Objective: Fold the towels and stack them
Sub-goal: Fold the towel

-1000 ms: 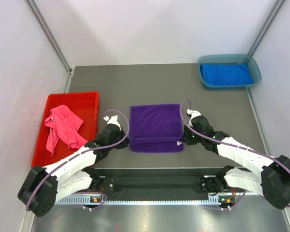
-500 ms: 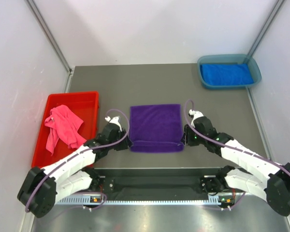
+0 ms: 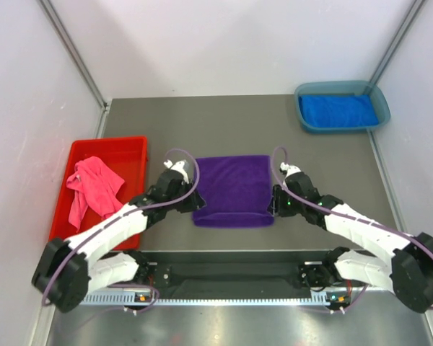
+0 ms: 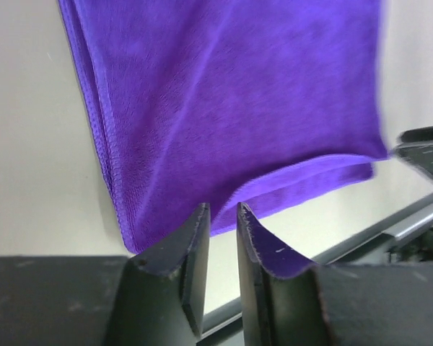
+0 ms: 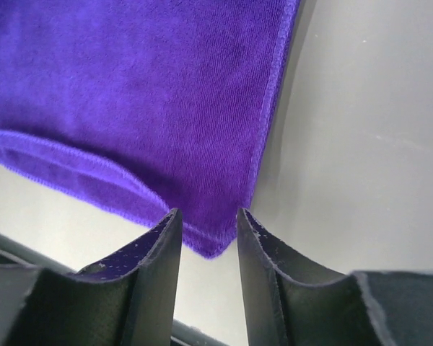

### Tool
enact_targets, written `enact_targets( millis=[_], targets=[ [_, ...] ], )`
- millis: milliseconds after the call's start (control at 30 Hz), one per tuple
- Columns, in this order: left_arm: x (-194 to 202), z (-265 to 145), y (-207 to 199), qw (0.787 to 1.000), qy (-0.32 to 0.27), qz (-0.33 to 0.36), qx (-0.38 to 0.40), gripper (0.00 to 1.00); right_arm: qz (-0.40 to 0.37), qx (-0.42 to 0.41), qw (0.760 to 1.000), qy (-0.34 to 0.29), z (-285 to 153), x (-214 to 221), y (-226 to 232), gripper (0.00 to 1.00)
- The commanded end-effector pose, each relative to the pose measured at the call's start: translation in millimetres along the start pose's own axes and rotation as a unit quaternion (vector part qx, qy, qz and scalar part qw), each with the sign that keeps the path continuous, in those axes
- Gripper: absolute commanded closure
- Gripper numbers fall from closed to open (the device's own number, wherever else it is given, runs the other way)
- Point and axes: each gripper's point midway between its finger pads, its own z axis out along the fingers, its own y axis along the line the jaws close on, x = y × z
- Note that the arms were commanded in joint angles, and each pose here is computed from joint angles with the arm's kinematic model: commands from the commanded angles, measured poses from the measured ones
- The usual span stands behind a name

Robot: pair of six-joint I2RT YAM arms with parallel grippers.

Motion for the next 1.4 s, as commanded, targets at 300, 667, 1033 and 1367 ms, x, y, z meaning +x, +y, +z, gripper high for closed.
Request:
enact_targets(
  millis=[300,667,1033,1367],
  targets=[
    [47,24,19,0.998,0.064,-0.024,-0.004,0.76,0.027,-0.018,0.999,-0.011,11,13,6,0.65],
    [70,18,37,0.996,0.082,-0.036,-0.023,0.78,0.046,-0.018,0.999,-0.002,7,35,-2,0.66],
    [-62,-14,-16,0.995,-0.092,0.006,-0.037,0.68,0.028,0.015,0.994,-0.108,-23,-64,8,0.59],
    [-155,55,42,0.985,-0.106,0.012,-0.138,0.57,0.035,0.057,0.991,-0.118,36,-161,-31,0.52]
  ],
)
